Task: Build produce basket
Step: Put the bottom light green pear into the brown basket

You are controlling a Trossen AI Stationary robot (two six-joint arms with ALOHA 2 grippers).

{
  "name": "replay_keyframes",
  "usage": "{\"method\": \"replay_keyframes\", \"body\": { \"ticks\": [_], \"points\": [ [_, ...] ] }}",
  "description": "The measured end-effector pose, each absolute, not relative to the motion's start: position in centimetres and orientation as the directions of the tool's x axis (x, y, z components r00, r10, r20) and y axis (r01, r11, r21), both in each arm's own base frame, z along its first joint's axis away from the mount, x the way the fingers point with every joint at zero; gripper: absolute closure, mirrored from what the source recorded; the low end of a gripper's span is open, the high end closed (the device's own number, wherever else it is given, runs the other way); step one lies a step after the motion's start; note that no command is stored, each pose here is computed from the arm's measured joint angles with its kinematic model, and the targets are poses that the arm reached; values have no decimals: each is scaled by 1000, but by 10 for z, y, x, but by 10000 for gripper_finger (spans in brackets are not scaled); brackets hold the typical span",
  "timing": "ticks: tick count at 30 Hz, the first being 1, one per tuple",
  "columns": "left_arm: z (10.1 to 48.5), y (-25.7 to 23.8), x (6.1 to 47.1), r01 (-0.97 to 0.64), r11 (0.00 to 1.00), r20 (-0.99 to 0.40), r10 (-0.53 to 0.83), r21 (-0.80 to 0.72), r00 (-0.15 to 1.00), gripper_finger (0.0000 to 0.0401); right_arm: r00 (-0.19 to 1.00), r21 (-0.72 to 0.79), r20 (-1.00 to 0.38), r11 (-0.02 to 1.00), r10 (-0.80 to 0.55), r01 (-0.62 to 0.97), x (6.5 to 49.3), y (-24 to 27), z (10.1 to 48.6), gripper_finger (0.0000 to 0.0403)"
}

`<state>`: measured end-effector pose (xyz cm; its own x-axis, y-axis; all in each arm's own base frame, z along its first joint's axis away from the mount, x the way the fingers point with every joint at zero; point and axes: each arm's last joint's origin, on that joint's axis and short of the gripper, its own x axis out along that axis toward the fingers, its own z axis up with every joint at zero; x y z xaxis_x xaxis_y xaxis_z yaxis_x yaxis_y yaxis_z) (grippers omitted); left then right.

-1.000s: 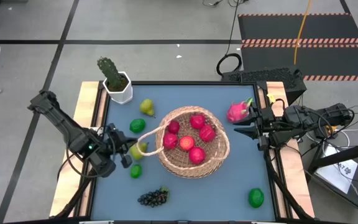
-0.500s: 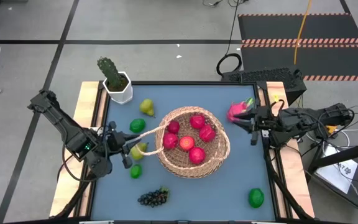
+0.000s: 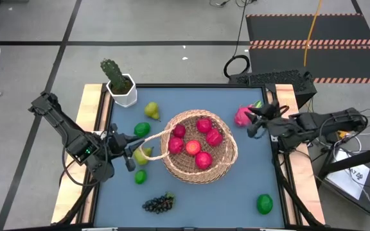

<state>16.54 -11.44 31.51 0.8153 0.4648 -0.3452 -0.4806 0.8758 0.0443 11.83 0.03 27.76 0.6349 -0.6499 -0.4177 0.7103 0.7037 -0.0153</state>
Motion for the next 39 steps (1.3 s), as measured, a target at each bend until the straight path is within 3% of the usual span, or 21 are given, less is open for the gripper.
{"method": "replay_keyframes", "body": {
  "ticks": [8,18,27,39],
  "points": [
    [315,-114,165,-481,876,-345,465,43,815,322,447,-39,-607,586,-657,809,123,-19,257,300],
    [315,-114,165,-480,876,-346,464,43,815,322,345,-68,-699,538,-627,840,135,-33,245,300],
    [306,-112,160,-448,894,-471,403,19,785,322,329,-92,-719,553,-613,828,137,-35,243,300],
    [279,-102,153,-540,842,-564,448,4,694,322,348,-114,-726,602,-593,790,135,-35,244,300]
  ]
}}
